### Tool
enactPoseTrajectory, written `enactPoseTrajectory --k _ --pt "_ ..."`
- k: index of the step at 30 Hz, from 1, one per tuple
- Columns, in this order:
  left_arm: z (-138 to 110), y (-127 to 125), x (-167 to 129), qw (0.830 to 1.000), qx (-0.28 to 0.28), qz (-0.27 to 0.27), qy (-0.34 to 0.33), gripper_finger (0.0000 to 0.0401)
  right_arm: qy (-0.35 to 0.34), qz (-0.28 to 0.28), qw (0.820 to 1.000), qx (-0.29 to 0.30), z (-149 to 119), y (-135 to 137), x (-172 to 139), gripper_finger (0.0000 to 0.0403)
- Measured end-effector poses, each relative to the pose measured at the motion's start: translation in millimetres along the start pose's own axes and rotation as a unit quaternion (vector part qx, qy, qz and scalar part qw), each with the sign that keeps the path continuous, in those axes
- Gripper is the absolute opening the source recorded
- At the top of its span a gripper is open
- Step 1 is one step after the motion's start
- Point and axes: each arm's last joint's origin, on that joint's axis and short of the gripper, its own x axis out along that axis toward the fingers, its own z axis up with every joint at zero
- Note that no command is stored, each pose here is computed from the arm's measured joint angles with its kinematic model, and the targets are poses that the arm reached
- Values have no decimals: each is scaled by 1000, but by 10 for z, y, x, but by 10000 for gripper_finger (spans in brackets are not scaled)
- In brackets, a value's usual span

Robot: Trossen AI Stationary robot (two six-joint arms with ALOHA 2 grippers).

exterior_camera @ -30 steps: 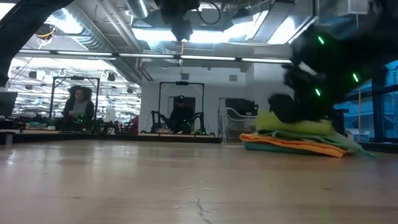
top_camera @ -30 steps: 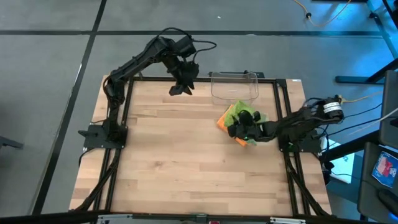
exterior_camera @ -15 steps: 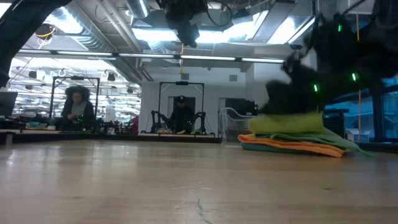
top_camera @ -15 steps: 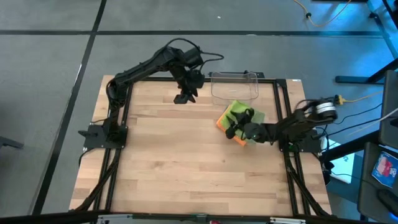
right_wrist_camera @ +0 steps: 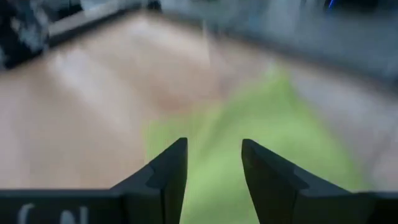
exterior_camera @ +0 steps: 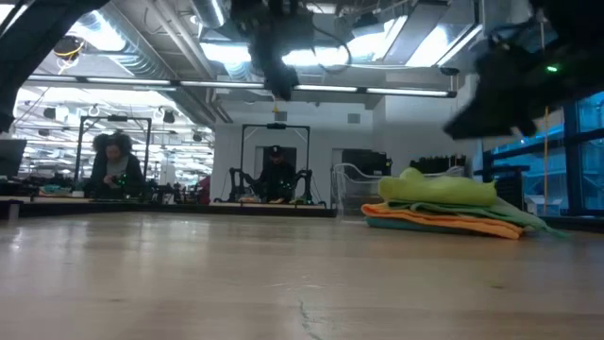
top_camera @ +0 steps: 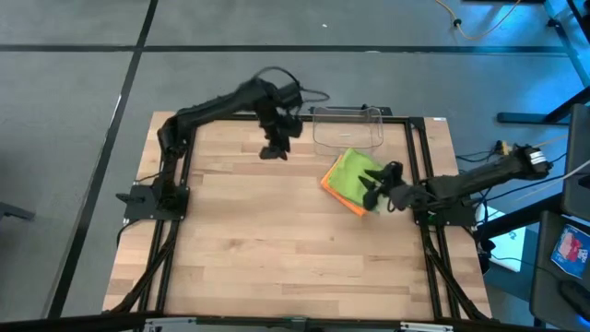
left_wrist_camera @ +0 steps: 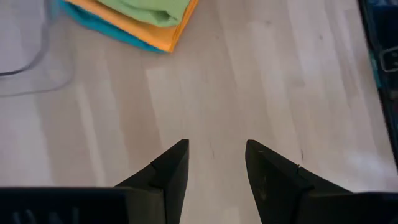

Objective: Fold microfiber towels
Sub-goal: Put the folded microfiber cloths into the transparent bin

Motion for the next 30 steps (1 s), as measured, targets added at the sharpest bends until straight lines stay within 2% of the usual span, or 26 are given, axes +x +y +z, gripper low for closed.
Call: enactPoseTrajectory --k 2,6,9,13,15,17,20,23,30 --pt "12 25 220 1000 -7 8 2 149 62 17 997 40 -75 -94 -92 155" --pt "-20 0 625 996 -9 74 53 150 166 30 979 119 -106 -185 -231 155" --pt "3 -1 926 995 -3 97 20 150 194 14 972 135 -55 -200 -289 155" --pt "-61 10 1359 992 4 117 -38 150 160 -14 979 124 33 -200 -306 155" --pt "-111 8 1527 989 -19 136 -63 150 123 -31 986 111 82 -196 -298 155" --pt "-150 -4 1657 977 -61 188 -80 148 107 -45 988 100 102 -201 -284 155" --pt "-216 -30 1859 959 -73 264 -69 140 106 -70 988 85 98 -216 -222 155" --pt "-215 -35 2048 961 -81 257 -66 127 128 -81 986 73 85 -192 -104 155" --pt "12 127 2302 962 -85 250 -73 102 142 -115 983 28 73 -178 172 155"
